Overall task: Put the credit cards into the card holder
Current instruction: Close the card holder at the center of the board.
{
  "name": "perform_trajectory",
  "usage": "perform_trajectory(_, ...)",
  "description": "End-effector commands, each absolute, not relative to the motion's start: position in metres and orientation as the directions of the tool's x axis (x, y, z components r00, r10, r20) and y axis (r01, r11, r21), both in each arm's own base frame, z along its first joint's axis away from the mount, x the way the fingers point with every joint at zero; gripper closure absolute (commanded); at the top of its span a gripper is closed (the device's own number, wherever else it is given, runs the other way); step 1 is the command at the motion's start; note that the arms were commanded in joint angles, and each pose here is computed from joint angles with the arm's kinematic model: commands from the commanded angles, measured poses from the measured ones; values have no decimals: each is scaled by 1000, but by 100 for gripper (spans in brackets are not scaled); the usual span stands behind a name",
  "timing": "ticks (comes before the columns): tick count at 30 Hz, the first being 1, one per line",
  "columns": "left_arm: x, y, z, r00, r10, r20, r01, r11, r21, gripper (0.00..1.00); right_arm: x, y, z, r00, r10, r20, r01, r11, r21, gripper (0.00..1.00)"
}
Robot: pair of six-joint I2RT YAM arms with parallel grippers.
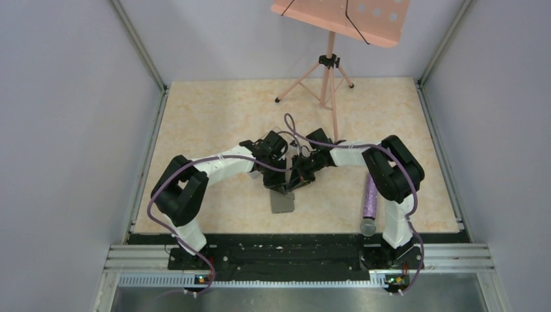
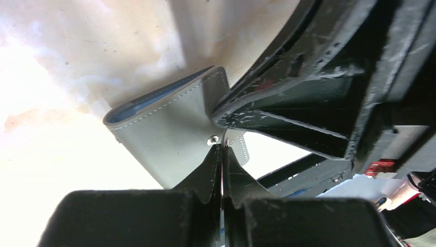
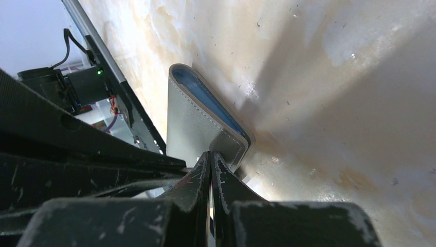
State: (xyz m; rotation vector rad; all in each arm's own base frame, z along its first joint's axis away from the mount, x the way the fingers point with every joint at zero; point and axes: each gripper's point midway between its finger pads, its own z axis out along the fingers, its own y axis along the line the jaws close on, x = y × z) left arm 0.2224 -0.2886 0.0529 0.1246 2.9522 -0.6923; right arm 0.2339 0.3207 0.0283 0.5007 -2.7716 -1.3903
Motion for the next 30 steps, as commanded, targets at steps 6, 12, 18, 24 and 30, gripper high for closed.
perform_trajectory(6, 216, -271, 50, -992, 25, -126, 75, 911, -405, 100, 239, 312, 22, -941, -286, -182, -326, 613, 720, 100)
perform_trajectory(12, 213, -273, 44, -993, 13, -113, 60, 903, -424, 100, 237, 312, 21, -938, -293, -184, -331, 608, 721, 100)
perform_trajectory(18, 217, -284, 52, -991, 25, -128, 83, 879, -470, 100, 238, 314, 27, -934, -295, -203, -345, 591, 729, 100)
perform_trajectory(24, 218, -288, 54, -991, 34, -132, 95, 867, -488, 100, 237, 315, 27, -935, -294, -198, -340, 584, 737, 100)
perform_trajectory(30, 212, -293, 50, -993, 41, -110, 92, 850, -519, 100, 237, 315, 26, -936, -293, -195, -337, 585, 738, 100)
